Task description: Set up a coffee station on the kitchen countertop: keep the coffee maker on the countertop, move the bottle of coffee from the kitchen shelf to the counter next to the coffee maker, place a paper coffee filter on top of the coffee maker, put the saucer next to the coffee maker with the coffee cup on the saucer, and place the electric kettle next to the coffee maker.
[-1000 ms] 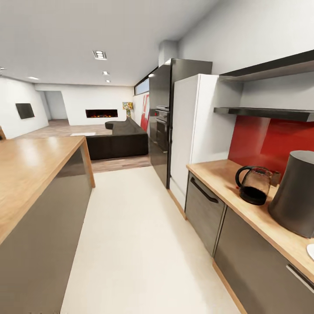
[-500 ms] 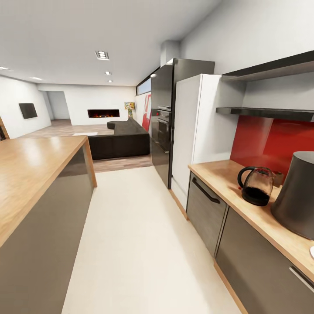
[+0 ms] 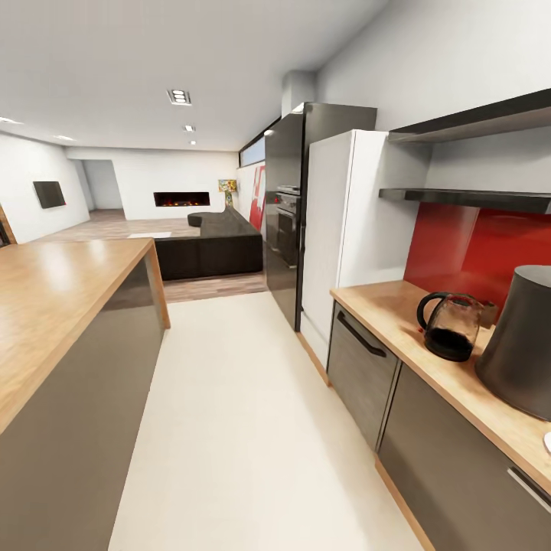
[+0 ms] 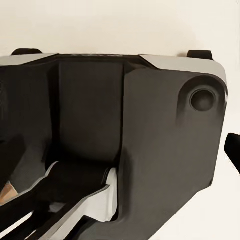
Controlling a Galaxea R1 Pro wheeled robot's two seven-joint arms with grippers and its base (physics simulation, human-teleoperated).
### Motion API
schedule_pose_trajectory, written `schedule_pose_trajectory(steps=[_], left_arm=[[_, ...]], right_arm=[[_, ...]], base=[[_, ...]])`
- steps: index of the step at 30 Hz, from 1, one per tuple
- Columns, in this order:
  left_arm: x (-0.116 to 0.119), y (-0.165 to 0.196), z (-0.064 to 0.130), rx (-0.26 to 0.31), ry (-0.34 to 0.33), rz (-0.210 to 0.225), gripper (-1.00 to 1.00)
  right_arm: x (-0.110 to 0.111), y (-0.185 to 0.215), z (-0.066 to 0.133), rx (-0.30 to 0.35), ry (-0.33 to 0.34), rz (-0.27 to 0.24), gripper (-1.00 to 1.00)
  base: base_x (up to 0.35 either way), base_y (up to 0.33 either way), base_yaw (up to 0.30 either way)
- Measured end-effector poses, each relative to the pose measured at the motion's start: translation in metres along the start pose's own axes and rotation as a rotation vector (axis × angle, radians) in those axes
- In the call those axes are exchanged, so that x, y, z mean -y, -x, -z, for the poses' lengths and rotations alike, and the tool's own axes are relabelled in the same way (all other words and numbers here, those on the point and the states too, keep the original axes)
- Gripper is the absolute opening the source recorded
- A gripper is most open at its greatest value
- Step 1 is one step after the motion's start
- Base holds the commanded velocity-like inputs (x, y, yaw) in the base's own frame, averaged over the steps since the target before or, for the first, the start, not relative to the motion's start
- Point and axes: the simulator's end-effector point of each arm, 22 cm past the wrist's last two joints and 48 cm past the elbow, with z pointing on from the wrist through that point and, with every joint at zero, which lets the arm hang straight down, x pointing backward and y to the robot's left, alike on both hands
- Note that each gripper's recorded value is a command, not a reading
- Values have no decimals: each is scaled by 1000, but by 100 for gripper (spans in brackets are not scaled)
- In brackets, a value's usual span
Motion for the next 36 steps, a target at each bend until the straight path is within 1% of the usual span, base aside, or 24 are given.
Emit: schedule_pose_trajectory(steps=[3, 5, 7, 9, 15, 21, 28, 36], left_arm=[[-1, 0, 0, 0, 2, 0, 100], [-1, 0, 0, 0, 2, 1, 100], [-1, 0, 0, -1, 3, 1, 100], [-1, 0, 0, -1, 3, 1, 100], [-1, -1, 0, -1, 3, 1, 100], [-4, 0, 0, -1, 6, 1, 100], [-3, 0, 0, 0, 5, 1, 100], [-1, 0, 0, -1, 3, 0, 100]], right_arm=[[5, 34, 3, 153, -6, 15, 100], [12, 45, 6, 199, -16, 21, 100], [16, 49, 7, 219, -21, 26, 100], [15, 51, 7, 227, -20, 24, 100], [11, 50, 7, 225, -16, 24, 100], [18, 51, 8, 229, -24, 24, 100], [17, 58, 9, 249, -22, 22, 100], [17, 59, 9, 250, -23, 26, 100]], base=[[0, 0, 0], [0, 0, 0], [0, 0, 0], [0, 0, 0], [0, 0, 0], [0, 0, 0], [0, 0, 0], [0, 0, 0]])
